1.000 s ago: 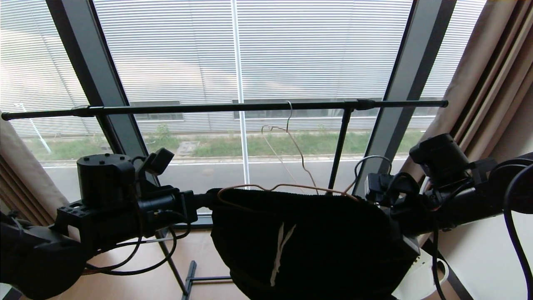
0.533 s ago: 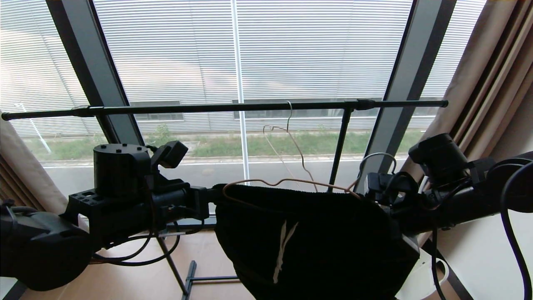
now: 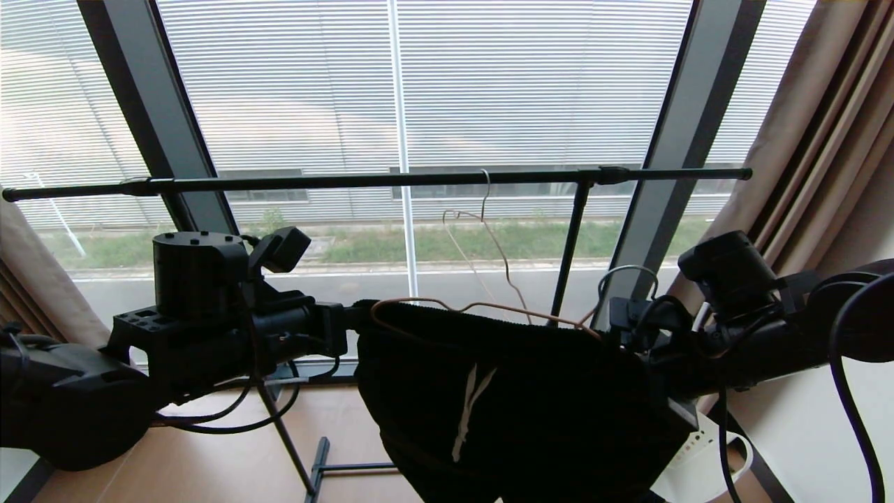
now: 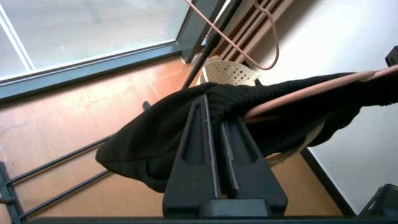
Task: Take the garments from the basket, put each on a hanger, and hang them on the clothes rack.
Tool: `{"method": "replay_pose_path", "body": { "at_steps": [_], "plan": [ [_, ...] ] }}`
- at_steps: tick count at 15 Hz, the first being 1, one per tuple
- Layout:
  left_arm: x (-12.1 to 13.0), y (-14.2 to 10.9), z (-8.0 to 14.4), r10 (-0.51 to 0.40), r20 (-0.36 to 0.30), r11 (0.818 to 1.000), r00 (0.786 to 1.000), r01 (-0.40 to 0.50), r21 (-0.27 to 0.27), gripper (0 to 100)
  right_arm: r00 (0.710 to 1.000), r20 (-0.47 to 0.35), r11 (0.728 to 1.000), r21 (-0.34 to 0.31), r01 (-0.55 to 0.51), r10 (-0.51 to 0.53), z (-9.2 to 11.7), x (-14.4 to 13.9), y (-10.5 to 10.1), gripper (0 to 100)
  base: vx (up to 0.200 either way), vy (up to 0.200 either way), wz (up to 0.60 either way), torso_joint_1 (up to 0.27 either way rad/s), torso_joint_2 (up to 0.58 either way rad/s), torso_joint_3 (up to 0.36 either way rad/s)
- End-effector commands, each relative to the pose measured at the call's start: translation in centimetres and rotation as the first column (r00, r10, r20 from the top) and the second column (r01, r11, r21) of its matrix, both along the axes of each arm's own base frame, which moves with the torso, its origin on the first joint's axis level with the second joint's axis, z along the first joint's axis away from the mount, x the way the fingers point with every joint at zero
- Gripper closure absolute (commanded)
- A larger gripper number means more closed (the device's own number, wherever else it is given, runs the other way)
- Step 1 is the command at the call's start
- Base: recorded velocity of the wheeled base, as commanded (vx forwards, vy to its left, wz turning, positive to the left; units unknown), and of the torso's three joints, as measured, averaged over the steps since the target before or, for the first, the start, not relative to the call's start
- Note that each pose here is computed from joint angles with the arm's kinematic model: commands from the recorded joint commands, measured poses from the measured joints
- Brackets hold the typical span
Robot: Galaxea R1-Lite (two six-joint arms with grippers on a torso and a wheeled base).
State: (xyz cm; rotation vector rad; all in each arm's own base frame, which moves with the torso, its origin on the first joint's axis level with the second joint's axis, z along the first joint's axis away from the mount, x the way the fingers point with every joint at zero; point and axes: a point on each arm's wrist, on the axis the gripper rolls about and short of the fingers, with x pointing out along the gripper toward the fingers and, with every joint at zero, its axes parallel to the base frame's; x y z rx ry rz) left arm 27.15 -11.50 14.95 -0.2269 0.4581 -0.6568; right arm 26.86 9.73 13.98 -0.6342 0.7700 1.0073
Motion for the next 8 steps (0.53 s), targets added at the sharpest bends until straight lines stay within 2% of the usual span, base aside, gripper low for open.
{"method": "replay_pose_path", "body": {
  "at_steps": [1, 8],
  "plan": [
    [0.2, 0.4, -0.1, 0.027, -0.001, 1.000, 1.000, -0.027, 0.005, 100, 1.000, 0.002, 0.999, -0.030, 0.013, -0.012, -0.1, -0.2, -0.1, 100, 0.000, 0.000, 0.00, 0.000, 0.00, 0.000],
    [1.1, 1.7, -0.9, 0.074, -0.027, 0.997, 0.997, -0.073, 0.012, 100, 1.000, 0.019, 0.999, -0.047, 0.022, -0.022, 0.3, -0.9, -0.4, 100, 0.000, 0.000, 0.00, 0.000, 0.00, 0.000]
  ]
}}
